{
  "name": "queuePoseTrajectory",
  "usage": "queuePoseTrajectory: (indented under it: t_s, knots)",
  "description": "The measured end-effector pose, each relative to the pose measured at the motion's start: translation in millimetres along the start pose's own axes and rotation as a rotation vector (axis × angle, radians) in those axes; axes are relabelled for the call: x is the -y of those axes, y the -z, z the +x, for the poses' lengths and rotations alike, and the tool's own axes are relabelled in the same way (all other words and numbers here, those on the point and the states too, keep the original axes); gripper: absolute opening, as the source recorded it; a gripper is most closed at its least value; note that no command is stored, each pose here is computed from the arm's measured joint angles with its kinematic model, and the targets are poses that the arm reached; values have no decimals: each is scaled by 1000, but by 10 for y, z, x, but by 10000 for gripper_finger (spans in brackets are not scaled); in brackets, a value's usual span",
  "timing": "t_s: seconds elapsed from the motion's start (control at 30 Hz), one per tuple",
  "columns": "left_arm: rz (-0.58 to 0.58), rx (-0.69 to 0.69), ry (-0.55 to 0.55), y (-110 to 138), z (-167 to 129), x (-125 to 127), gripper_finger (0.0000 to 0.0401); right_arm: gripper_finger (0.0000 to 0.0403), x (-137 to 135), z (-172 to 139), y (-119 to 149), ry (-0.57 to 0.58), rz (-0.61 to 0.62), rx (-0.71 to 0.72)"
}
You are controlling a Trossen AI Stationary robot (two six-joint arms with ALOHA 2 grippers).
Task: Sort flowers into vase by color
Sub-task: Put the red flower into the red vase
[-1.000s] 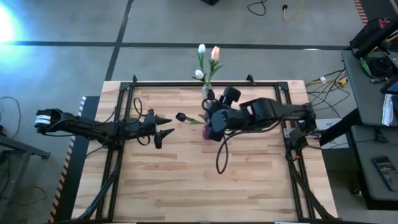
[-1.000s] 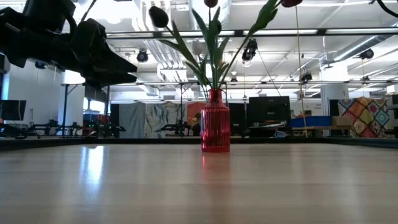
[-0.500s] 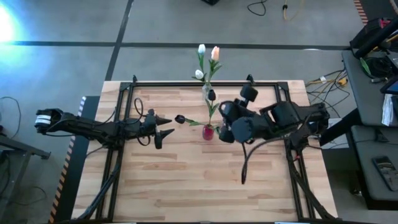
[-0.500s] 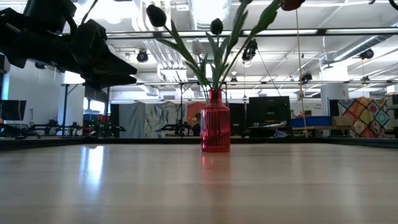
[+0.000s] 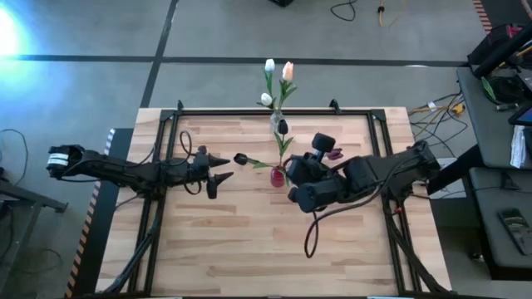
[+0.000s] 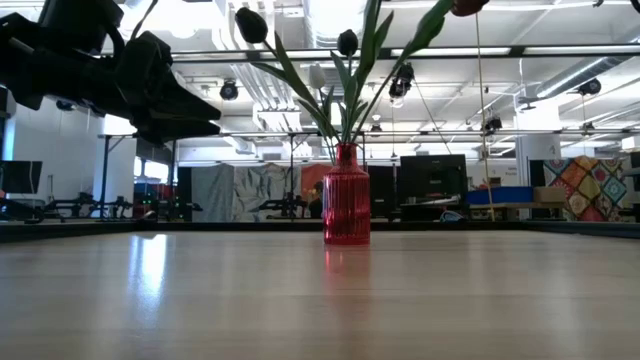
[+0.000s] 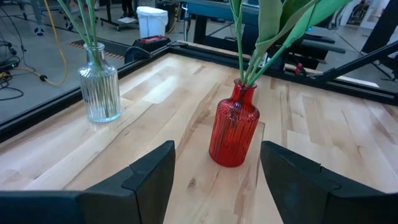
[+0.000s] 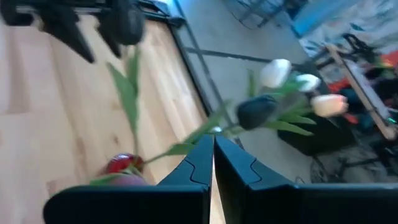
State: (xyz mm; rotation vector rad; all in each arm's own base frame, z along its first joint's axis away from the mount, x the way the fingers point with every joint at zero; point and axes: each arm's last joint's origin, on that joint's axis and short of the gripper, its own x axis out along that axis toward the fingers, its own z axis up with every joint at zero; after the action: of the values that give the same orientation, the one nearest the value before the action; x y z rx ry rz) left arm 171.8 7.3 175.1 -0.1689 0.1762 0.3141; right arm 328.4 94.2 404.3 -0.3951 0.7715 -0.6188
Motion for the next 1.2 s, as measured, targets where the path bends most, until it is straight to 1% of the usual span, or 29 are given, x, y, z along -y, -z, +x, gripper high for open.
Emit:
queuePoseTrajectory:
  t_s: [0.27,0.47,0.67,0.73,0.9,1.1,1.2]
  knots:
    - [5,-3,-1,4,1,0,222,9,1,-70,9,-210,61,149]
    - [4,-3,-1,3,1,0,222,9,-75,-178,194,-272,73,206]
    - [3,1,0,-1,1,0,222,9,-321,-276,427,-342,73,251]
    - [2,3,1,-2,1,1,222,9,-404,-287,511,-369,83,250]
    - [1,7,2,-7,3,2,222,9,-658,-226,776,-464,106,192]
    - [1,9,2,-8,3,2,222,9,-878,-131,1069,-479,136,131]
    - [-3,20,4,-20,3,5,222,9,-936,-80,1202,-466,116,104]
